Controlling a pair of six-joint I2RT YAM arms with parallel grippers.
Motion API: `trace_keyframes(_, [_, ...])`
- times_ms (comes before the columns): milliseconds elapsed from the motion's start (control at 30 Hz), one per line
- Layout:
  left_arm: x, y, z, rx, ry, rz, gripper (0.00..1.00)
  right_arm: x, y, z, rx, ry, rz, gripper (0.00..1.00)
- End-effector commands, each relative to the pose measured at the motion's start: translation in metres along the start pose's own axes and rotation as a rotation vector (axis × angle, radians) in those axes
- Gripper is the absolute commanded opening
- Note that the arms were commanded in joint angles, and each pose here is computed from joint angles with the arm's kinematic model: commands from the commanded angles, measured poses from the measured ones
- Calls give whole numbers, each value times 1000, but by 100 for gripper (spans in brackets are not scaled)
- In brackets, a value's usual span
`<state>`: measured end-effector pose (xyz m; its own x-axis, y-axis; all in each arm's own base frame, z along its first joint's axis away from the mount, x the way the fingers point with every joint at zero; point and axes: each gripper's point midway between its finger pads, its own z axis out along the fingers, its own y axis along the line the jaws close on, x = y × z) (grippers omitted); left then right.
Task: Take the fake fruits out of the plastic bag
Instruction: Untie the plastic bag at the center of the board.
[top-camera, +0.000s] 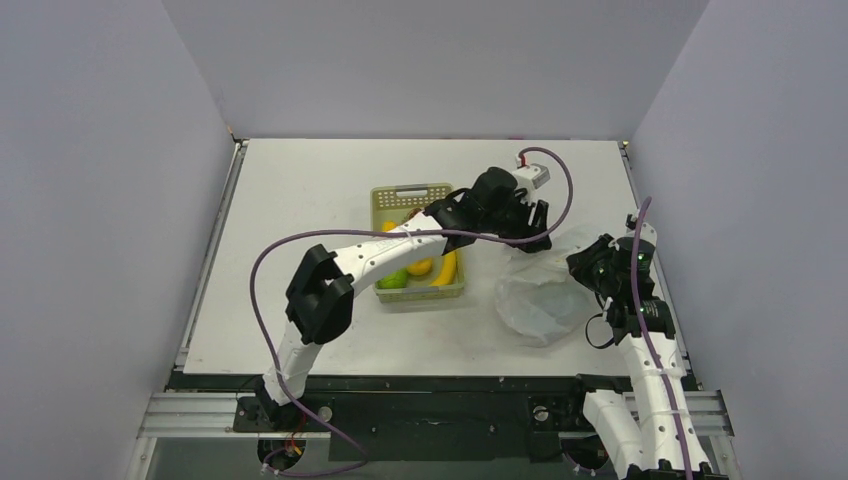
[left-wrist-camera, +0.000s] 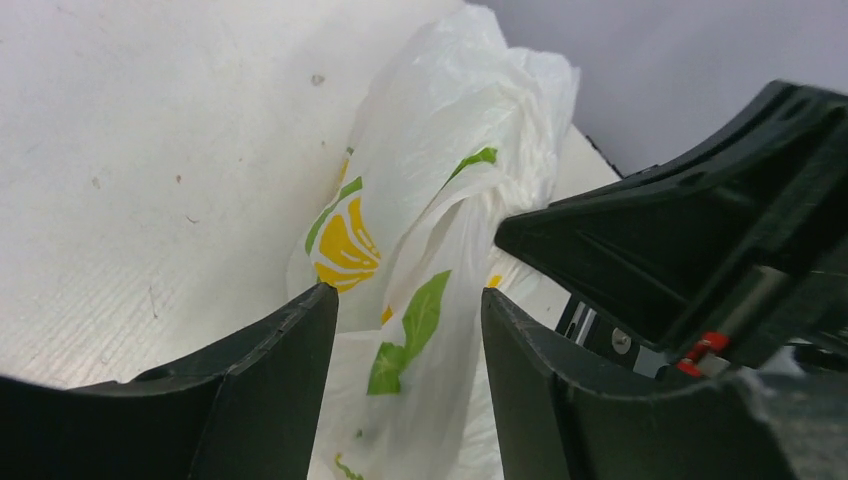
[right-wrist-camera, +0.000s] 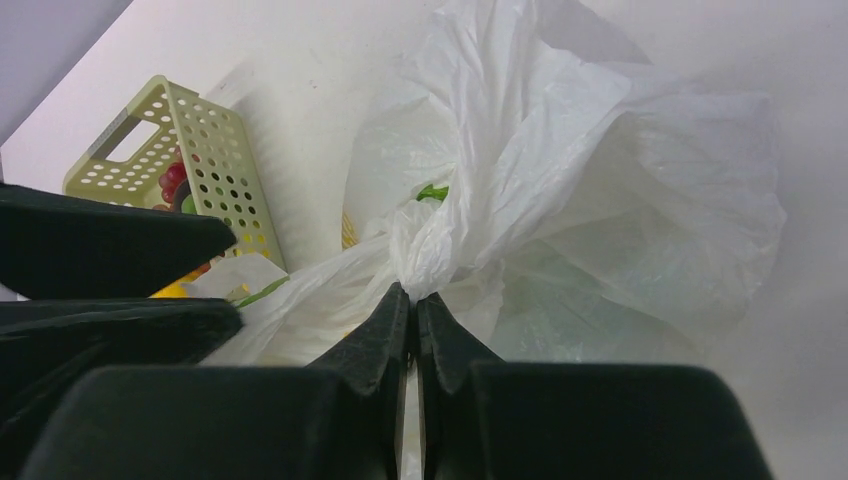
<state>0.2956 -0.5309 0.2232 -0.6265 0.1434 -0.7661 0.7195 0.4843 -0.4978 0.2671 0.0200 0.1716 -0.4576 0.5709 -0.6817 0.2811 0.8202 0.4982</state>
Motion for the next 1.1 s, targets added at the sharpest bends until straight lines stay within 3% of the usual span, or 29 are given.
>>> trace_keyframes(0, [20, -3, 9, 10, 87, 18, 49, -21, 17, -11, -54, -60, -19, 0])
trace_keyframes(133, [23, -2, 15, 0, 95, 2, 29, -22, 18, -12, -57, -62, -24, 0])
trace_keyframes(200, [24, -1, 16, -4, 102, 0, 16, -23, 17, -12, -53, -64, -23, 0])
trace_keyframes(233, [23, -1, 15, -8, 106, 4, 2, -24, 17, -11, -48, -64, -22, 0])
trace_keyframes(267, [21, 2, 14, -32, 97, 7, 0, -25, 16, -11, -42, -68, -22, 0])
trace_keyframes(400, [14, 20, -8, -154, 23, 15, 0, -41, -3, -17, 93, -133, 22, 0])
trace_keyframes(467, [-7, 17, -38, -187, -81, 13, 0, -53, -12, -23, 159, -186, 57, 0])
trace_keyframes(567, [-25, 15, -64, -180, -223, -9, 0, -71, -19, -31, 223, -253, 122, 0])
trace_keyframes(700, [-31, 8, -102, -129, -353, -46, 0, -86, -16, -26, 226, -247, 187, 0])
trace_keyframes(1067, [15, -30, -151, 113, -363, -52, 0, -135, 13, 24, 139, -139, 251, 0])
